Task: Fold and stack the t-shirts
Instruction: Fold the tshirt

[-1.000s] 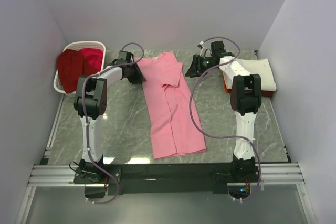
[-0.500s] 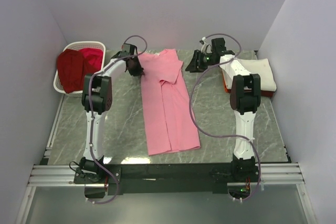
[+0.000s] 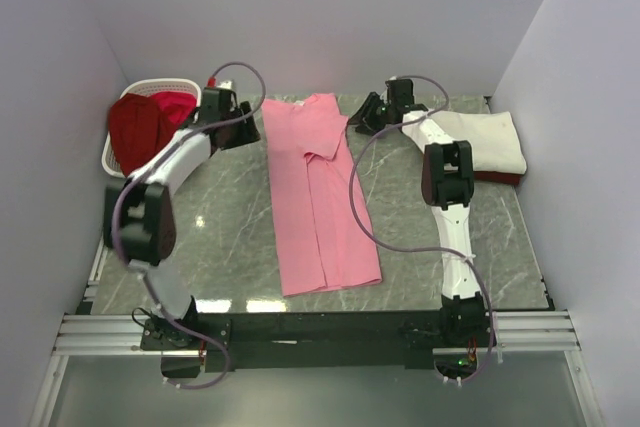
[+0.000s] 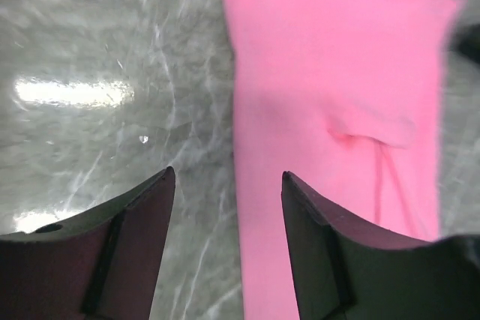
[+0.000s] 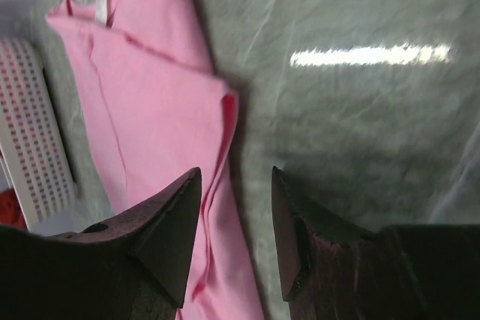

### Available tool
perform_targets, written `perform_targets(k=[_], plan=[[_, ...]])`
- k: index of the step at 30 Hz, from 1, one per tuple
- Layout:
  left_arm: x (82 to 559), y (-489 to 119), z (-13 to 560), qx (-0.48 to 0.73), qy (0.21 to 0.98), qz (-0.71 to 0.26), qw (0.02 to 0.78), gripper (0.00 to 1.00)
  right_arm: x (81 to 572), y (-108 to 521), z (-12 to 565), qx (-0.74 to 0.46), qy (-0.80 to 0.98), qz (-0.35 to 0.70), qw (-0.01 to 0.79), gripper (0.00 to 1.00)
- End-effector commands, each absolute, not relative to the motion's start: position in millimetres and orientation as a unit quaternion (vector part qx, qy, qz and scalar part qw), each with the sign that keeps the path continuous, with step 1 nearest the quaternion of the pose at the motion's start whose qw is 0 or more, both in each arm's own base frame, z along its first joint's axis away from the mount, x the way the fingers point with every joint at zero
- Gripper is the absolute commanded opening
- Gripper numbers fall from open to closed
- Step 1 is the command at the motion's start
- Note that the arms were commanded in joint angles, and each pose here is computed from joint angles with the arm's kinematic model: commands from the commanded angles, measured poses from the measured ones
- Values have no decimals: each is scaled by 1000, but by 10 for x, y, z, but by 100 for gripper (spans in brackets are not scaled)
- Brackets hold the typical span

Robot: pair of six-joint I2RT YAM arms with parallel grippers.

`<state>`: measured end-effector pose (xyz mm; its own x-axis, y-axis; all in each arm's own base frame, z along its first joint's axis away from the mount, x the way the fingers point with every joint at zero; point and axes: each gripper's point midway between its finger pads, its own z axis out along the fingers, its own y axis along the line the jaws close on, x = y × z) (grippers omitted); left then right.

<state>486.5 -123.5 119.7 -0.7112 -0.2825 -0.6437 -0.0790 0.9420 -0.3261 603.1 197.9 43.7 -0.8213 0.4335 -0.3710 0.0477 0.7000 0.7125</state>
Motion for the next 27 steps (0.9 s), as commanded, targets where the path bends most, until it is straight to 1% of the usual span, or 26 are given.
perform_targets(k=[1, 2, 3, 4, 5, 6, 7, 9, 11, 12, 16, 19, 22, 25, 26, 27], plan=[[4601, -1190, 1854, -54, 878, -152, 450, 65, 6324, 2026, 672, 181, 859, 372, 302, 49], [4493, -1183, 1887, -46, 876, -154, 455, 65, 6359, 2027, 640, 186, 858, 372, 303, 50], [4351, -1156, 2107, -40, 862, -160, 479, 65, 6373, 2032, 611, 191, 857, 374, 301, 49], [4200, -1131, 1966, -37, 867, -159, 472, 65, 6373, 2049, 575, 199, 855, 379, 293, 49], [4106, -1121, 1984, -30, 864, -161, 476, 65, 6389, 2069, 573, 201, 853, 382, 292, 49], [3991, -1094, 2128, -26, 853, -164, 495, 65, 6391, 2075, 494, 205, 853, 386, 286, 49], [3878, -1062, 2018, -27, 858, -159, 488, 65, 6387, 2102, 480, 212, 850, 392, 279, 49], [3744, -1019, 2119, -24, 849, -158, 504, 65, 6379, 2135, 398, 217, 850, 398, 269, 49], [3637, -991, 2049, -24, 852, -155, 500, 65, 6370, 2163, 367, 227, 846, 408, 258, 48], [3594, -975, 2122, -23, 845, -156, 511, 65, 6371, 2167, 325, 230, 846, 409, 254, 47], [3511, -932, 2128, -22, 839, -150, 522, 66, 6386, 2192, 277, 237, 844, 411, 251, 44], [3513, -918, 2139, -20, 837, -147, 527, 66, 6414, 2195, 296, 236, 842, 413, 256, 35], [3519, -932, 2124, -17, 838, -149, 526, 66, 6429, 2192, 302, 237, 840, 416, 257, 26], [3505, -944, 2117, -16, 837, -153, 526, 66, 6455, 2172, 330, 230, 840, 415, 264, 20], [3502, -935, 2107, -17, 837, -151, 526, 66, 6463, 2175, 353, 226, 839, 416, 268, 16], [3500, -928, 2105, -17, 837, -149, 526, 66, 6478, 2170, 390, 223, 837, 419, 272, 13]])
